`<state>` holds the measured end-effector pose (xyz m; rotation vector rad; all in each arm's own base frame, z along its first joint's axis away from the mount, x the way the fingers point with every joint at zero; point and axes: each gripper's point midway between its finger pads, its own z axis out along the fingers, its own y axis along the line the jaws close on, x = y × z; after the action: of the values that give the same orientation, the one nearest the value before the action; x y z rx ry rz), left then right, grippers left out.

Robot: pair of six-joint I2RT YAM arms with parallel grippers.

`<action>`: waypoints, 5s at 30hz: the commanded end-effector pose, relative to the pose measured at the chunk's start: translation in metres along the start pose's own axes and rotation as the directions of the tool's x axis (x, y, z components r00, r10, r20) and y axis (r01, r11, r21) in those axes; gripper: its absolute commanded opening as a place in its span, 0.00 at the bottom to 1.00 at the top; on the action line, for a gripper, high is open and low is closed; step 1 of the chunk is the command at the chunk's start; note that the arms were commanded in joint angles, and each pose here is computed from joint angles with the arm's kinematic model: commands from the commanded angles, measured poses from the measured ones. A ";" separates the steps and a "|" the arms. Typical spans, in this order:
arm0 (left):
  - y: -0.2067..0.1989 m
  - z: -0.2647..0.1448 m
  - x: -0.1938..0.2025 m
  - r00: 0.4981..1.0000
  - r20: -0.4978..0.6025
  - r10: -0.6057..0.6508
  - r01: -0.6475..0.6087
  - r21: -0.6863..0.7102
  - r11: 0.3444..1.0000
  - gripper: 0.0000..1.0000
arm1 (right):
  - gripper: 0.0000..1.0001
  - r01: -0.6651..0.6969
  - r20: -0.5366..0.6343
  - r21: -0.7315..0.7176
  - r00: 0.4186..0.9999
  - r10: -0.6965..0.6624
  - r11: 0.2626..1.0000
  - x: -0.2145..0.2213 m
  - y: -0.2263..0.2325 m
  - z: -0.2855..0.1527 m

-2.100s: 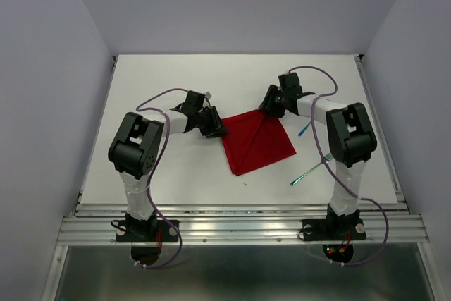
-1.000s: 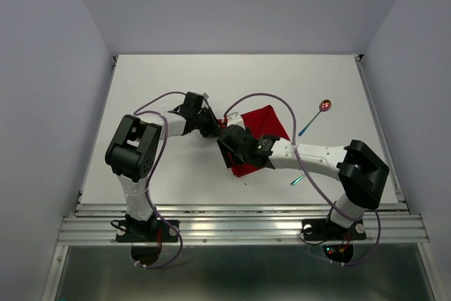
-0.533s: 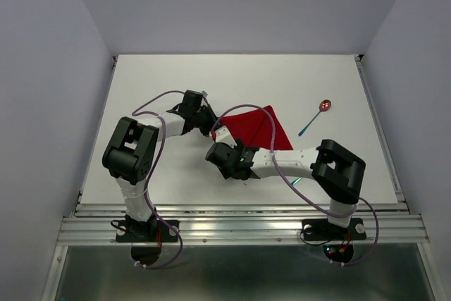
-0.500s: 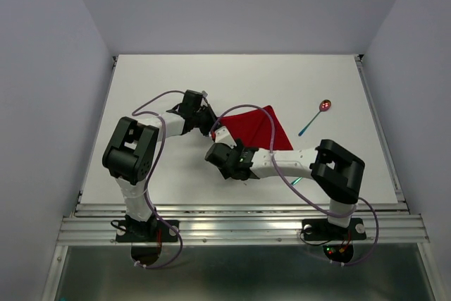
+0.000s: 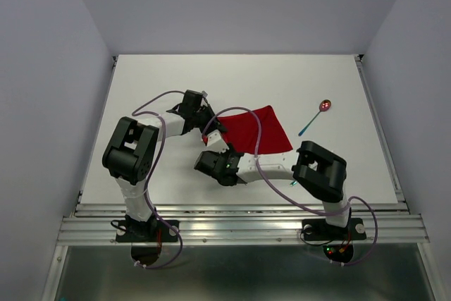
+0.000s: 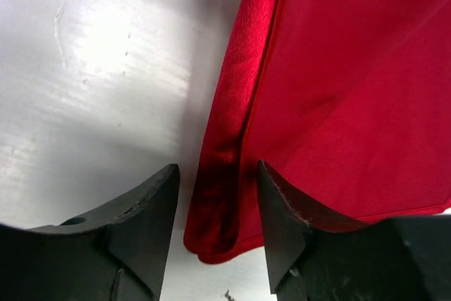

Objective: Fold the napkin into a case and place the utensils inside
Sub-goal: Pick up the upper triangle-folded napkin from the center of the board, then turn over the upper triangle folded napkin at the center of the board.

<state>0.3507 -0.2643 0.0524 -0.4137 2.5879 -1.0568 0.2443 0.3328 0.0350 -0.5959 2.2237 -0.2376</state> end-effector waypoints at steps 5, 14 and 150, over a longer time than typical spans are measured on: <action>-0.015 -0.011 -0.003 1.000 0.018 0.020 -0.021 0.038 0.999 0.00 | 0.49 0.066 0.048 0.229 0.996 -0.078 0.971 0.000 -0.013 -0.002; -0.015 -0.012 -0.003 1.000 0.017 0.024 -0.025 0.041 0.999 0.00 | 0.39 0.058 0.048 0.289 0.996 -0.075 0.956 0.006 -0.017 -0.002; -0.045 -0.038 -0.131 0.813 0.380 0.441 -0.215 -0.508 0.834 0.00 | 0.01 -0.581 -0.267 -0.586 0.797 0.542 0.566 -0.029 0.069 -0.064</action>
<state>0.3689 -0.2096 0.0664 -0.1231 2.6823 -0.1071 0.2316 0.4055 0.0712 -0.0938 2.3042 0.8121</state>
